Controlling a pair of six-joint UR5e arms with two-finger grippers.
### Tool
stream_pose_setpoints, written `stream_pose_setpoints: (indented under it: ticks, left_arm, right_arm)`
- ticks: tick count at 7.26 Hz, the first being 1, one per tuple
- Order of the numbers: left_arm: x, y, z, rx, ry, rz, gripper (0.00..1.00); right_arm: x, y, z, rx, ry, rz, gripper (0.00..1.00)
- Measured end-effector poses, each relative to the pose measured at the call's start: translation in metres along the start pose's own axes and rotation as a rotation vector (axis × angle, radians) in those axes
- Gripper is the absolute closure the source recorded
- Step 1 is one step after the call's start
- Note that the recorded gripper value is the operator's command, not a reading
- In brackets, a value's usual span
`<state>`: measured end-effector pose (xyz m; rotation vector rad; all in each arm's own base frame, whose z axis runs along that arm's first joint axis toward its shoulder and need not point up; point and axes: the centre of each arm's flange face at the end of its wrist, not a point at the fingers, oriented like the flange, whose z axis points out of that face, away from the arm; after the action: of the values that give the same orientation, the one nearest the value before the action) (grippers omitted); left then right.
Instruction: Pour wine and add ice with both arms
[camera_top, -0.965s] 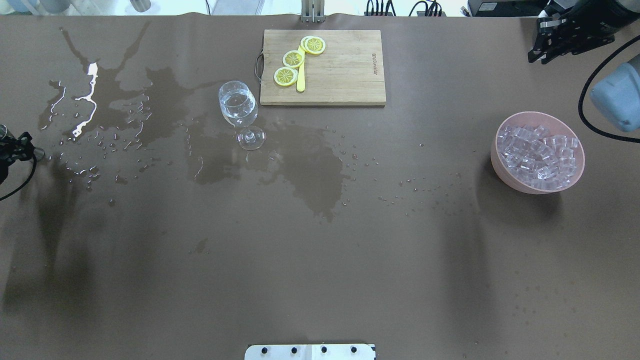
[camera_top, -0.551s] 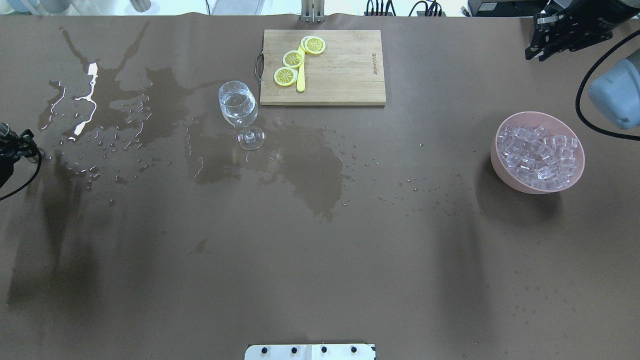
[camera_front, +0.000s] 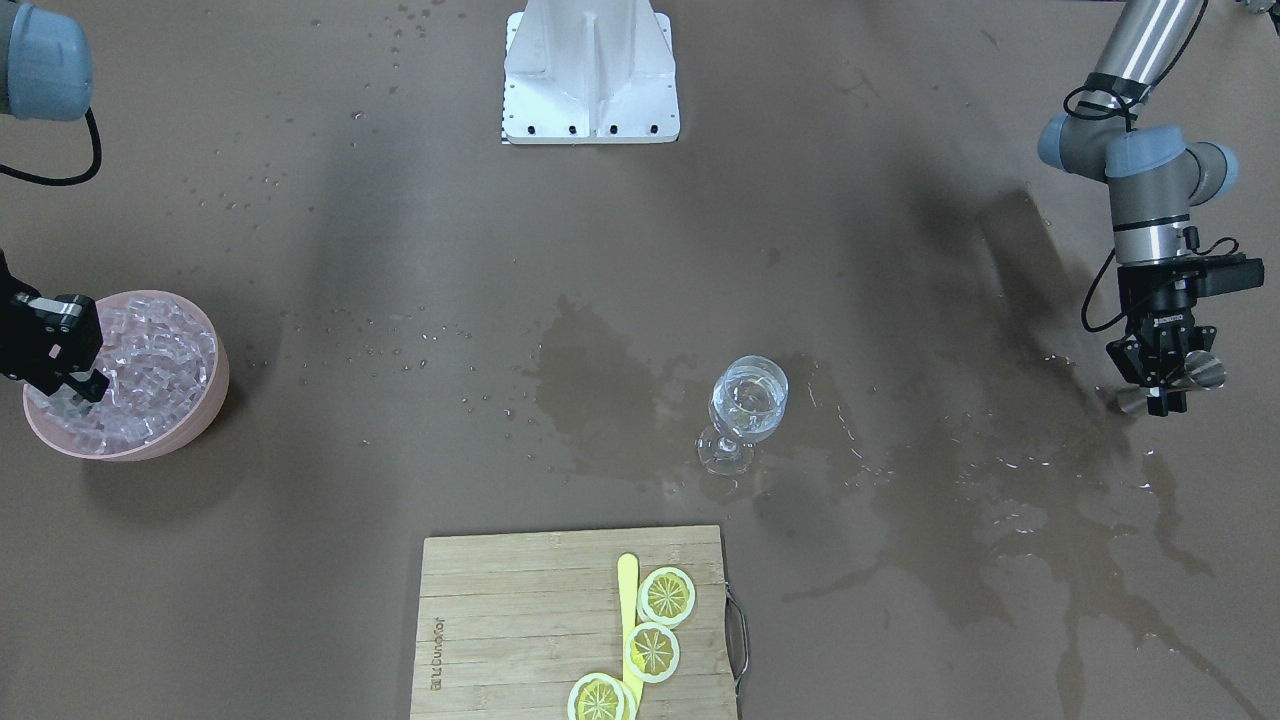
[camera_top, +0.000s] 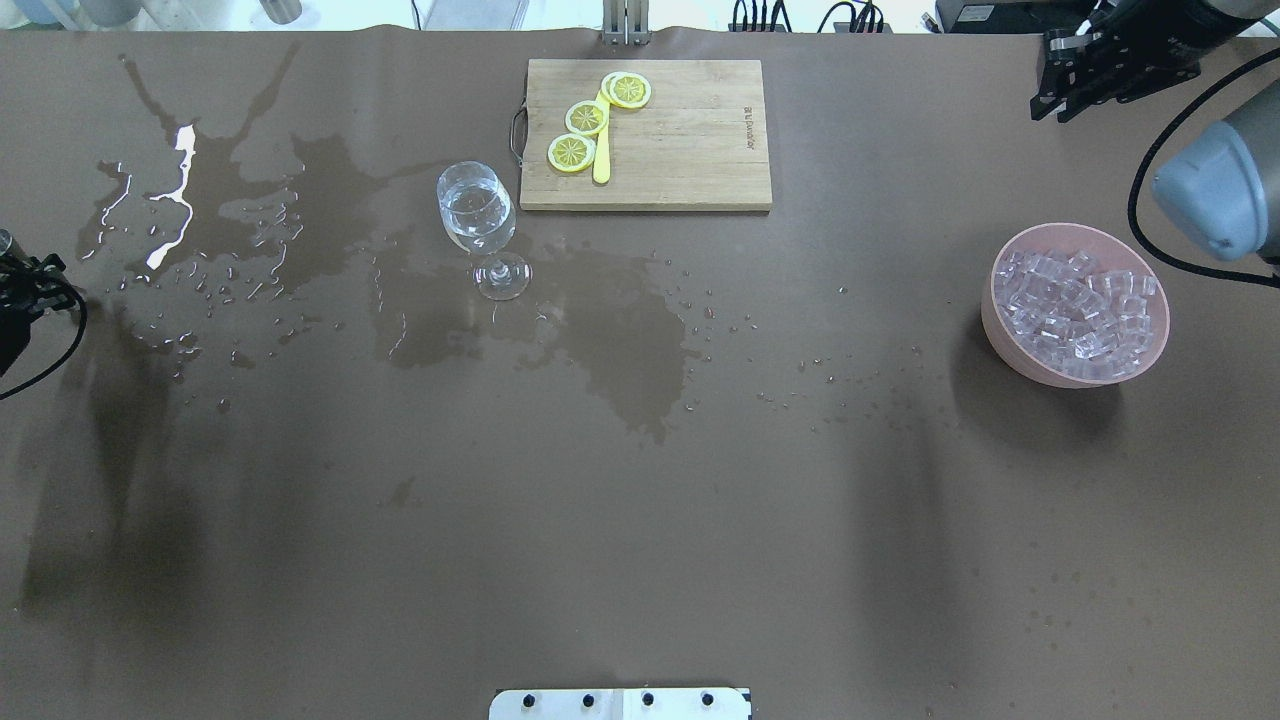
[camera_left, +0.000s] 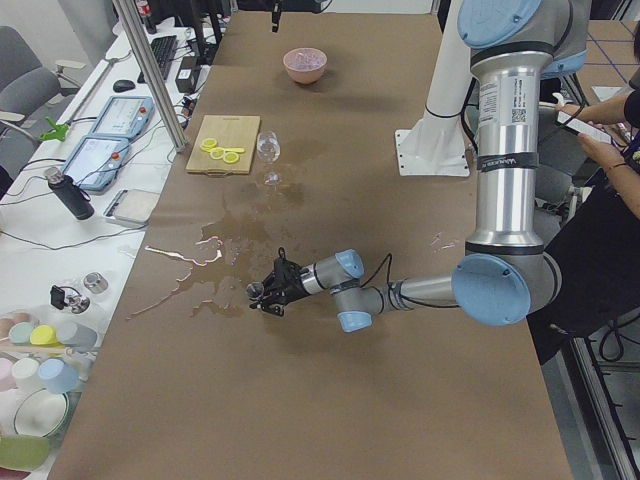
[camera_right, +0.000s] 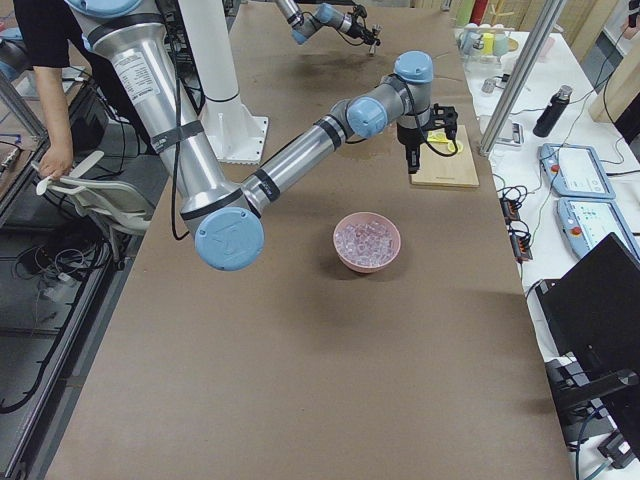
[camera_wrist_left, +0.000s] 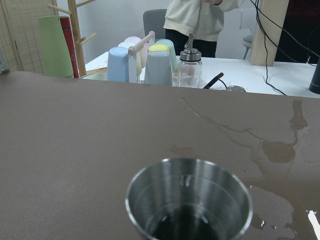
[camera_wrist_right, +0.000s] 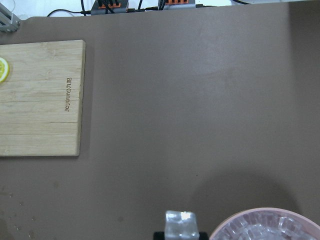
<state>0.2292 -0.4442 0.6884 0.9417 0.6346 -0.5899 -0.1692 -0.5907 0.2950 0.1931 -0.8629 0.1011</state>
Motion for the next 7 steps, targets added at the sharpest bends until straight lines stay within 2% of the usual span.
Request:
stream_pose_setpoints:
  ticks: [2, 4, 7]
  left_arm:
    - [0.000, -0.004, -0.003, 0.017, -0.001, 0.036, 0.74]
    - [0.005, -0.012, -0.008, 0.044, 0.002, 0.138, 0.74]
    - [0.043, -0.040, -0.042, 0.048, 0.027, 0.234, 0.74]
  right_arm:
    - [-0.020, 0.000, 0.000, -0.001, -0.012, 0.025, 1.00]
    - [-0.038, 0.000, -0.001, 0.004, -0.018, 0.051, 1.00]
    - [-0.053, 0.004, 0.003, -0.002, -0.025, 0.059, 1.00]
